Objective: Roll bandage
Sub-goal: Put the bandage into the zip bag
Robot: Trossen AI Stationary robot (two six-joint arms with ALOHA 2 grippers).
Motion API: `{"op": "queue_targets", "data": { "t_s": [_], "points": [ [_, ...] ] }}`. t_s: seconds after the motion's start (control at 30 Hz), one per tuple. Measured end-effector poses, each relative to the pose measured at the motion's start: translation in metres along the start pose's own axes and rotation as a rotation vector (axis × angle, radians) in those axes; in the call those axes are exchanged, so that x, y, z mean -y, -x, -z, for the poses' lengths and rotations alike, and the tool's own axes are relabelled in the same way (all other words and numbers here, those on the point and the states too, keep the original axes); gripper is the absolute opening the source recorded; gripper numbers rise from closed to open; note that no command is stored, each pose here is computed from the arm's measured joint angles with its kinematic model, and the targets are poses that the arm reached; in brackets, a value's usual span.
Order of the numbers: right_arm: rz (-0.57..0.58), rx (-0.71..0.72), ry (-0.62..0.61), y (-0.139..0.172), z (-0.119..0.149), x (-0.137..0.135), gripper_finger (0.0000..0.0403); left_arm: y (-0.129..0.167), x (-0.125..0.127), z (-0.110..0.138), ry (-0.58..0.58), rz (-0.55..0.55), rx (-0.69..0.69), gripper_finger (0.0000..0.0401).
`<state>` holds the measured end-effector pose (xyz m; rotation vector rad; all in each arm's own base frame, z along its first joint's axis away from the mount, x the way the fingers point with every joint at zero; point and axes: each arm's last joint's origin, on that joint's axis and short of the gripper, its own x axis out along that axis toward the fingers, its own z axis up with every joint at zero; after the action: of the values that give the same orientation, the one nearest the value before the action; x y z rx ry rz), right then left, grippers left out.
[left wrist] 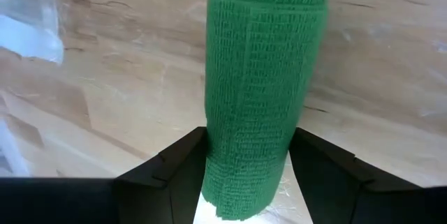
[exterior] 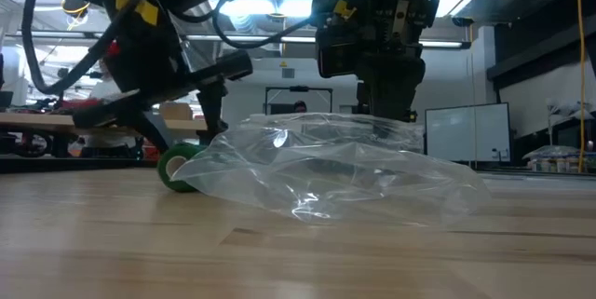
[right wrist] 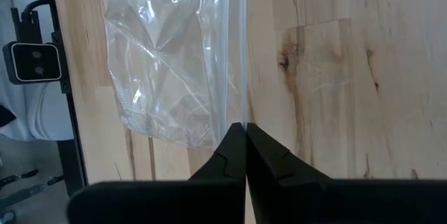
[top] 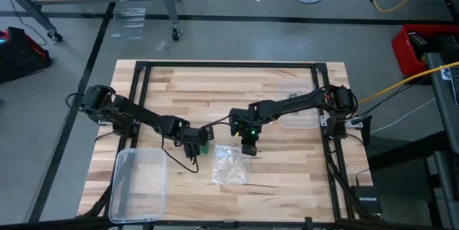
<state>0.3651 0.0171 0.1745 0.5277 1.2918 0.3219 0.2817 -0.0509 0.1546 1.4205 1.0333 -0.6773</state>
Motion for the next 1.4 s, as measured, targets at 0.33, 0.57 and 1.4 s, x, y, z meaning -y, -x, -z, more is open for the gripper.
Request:
{"op": "queue_targets", "data": {
  "t_s": [0.33,0.57,1.4],
  "points": [
    [0.000,0.000,0.000,0.000,0.000,0.000,0.0001,-0.010,-0.001,0.003,0.087,0.013,-0.023,0.0153],
    [0.001,-0.001,-0.001,0.000,0.000,0.000,0.0001,-0.007,0.001,0.003,0.146,-0.021,-0.131,0.0092],
    [0.365,-0.044,0.181,0.068,-0.022,-0.035,0.0001,0.081,-0.026,0.022,1.131,-0.260,0.125,0.0086]
  ]
}}
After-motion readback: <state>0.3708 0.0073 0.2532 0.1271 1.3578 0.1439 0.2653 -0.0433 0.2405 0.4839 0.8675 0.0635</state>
